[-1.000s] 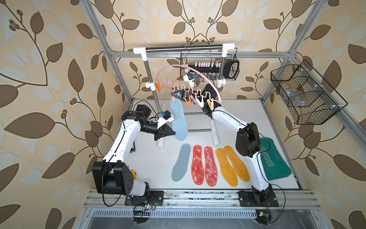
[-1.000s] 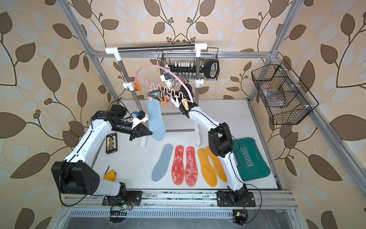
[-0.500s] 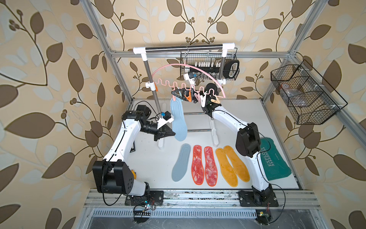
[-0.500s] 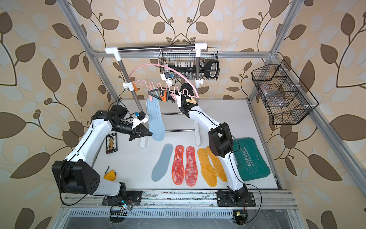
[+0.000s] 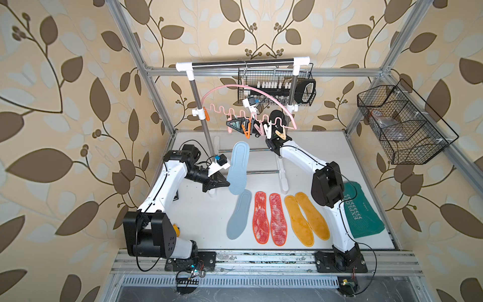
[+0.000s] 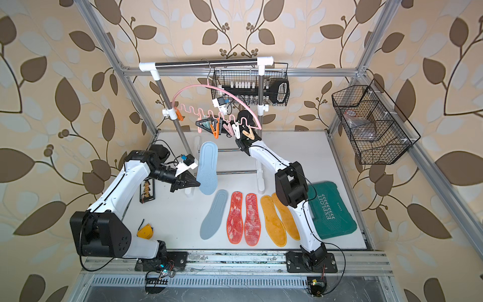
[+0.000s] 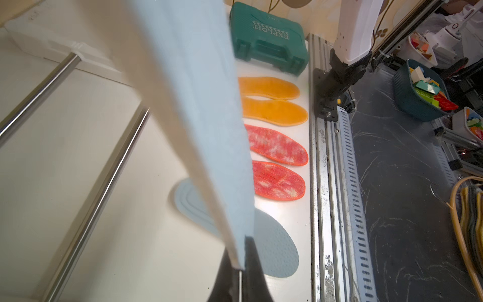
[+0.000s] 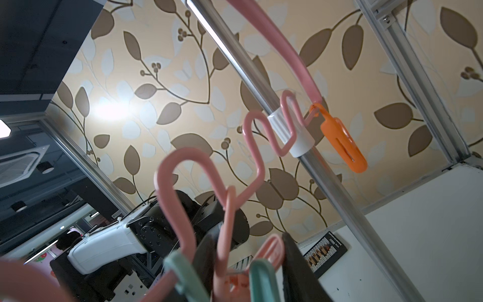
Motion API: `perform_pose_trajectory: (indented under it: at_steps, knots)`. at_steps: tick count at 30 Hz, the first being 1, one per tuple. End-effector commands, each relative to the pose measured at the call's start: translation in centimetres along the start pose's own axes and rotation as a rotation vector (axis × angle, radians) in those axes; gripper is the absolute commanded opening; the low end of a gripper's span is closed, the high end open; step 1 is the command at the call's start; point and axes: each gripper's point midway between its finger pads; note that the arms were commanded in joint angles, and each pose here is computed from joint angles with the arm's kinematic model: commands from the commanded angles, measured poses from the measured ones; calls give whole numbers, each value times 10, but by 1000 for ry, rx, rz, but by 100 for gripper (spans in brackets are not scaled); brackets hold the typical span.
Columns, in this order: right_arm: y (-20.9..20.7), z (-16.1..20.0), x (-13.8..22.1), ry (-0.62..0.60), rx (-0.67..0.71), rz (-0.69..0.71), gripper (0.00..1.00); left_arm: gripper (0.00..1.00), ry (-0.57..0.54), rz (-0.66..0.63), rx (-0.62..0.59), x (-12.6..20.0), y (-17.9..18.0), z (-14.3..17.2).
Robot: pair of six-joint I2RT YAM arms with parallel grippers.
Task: Take the shoe insoles off the hanger
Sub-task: Open the clamp at the hanger.
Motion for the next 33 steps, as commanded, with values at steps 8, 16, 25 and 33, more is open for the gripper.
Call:
perform_pose_trajectory:
  at_steps: [8, 16, 25, 33]
  knots:
    - [6, 8, 8, 3, 57, 35, 55, 0, 37, -22, -6, -1, -23, 20]
    - [-18, 22, 17, 4, 21, 107, 58, 0, 55, -31, 8, -3, -29, 32]
    - [-52, 52, 37, 9, -48, 203, 59, 0, 62, -29, 37, -7, -35, 45]
    - [-67, 87, 61, 11, -51, 277, 59, 0, 81, -28, 64, -16, -43, 67]
Point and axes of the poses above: each gripper's point midway between its finger pads, its own x axis back along the fingers, its own y axis along the line the jaws close on, z = x × y, and after that the axes turned 4 degrees about x, right-handed
